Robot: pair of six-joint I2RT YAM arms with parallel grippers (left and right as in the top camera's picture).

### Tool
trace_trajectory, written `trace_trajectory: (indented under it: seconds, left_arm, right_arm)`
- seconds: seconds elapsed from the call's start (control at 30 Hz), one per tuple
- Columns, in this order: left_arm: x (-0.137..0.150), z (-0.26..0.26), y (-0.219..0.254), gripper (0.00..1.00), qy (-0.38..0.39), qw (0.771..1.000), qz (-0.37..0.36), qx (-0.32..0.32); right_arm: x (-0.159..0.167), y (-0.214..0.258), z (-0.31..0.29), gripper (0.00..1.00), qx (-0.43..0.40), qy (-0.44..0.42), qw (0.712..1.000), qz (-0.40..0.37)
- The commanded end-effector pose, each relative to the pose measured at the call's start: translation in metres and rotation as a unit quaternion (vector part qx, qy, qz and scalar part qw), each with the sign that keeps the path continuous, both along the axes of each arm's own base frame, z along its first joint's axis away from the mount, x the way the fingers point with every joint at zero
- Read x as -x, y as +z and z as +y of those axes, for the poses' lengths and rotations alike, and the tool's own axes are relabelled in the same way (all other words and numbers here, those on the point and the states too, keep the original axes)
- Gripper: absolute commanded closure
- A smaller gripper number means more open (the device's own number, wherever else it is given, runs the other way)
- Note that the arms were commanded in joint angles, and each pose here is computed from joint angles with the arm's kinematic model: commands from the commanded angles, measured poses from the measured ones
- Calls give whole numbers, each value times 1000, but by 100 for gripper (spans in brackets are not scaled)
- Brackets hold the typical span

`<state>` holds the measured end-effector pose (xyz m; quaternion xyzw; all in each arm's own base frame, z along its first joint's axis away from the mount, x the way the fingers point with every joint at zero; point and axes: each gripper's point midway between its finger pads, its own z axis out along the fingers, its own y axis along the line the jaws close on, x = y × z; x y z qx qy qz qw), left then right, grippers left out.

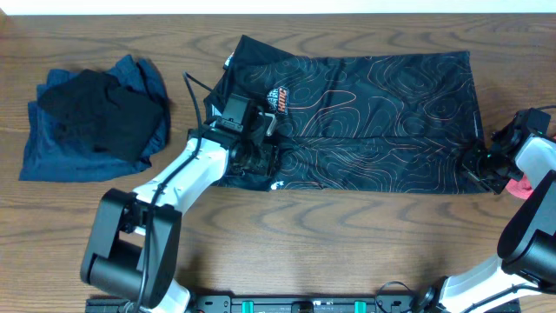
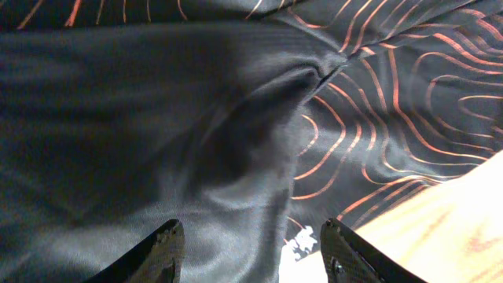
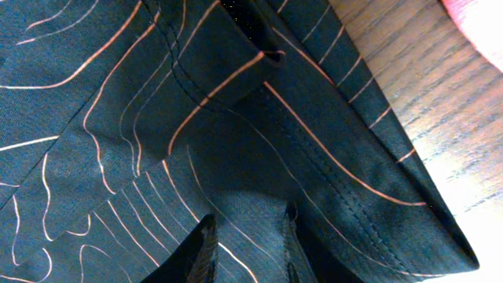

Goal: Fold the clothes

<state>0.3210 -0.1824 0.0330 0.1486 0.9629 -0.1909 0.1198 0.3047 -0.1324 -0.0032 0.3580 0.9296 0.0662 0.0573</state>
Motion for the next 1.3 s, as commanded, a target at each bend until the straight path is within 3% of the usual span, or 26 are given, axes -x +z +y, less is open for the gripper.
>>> trace_trajectory:
  seconds: [0.0, 0.57, 0.73, 0.87, 1.27]
  left_arm:
    - [-1, 5, -15, 42, -4, 1000, 3, -22]
    - [10, -15, -27, 43, -58, 998, 4, -25]
    - [8, -11, -32, 43, -76, 994, -23, -78]
    - [3, -13, -32, 43, -76, 993, -36, -83]
    - [-11, -12, -35, 61, -67, 991, -63, -94]
  right_arm:
    - [13, -18, 9, 73, -2, 15, 999, 32]
    - [13, -18, 9, 72, -2, 15, 999, 32]
    - [14, -18, 10, 72, -3, 15, 999, 33]
    - [14, -18, 10, 72, -3, 15, 999, 33]
    - [14, -18, 10, 72, -4, 15, 999, 35]
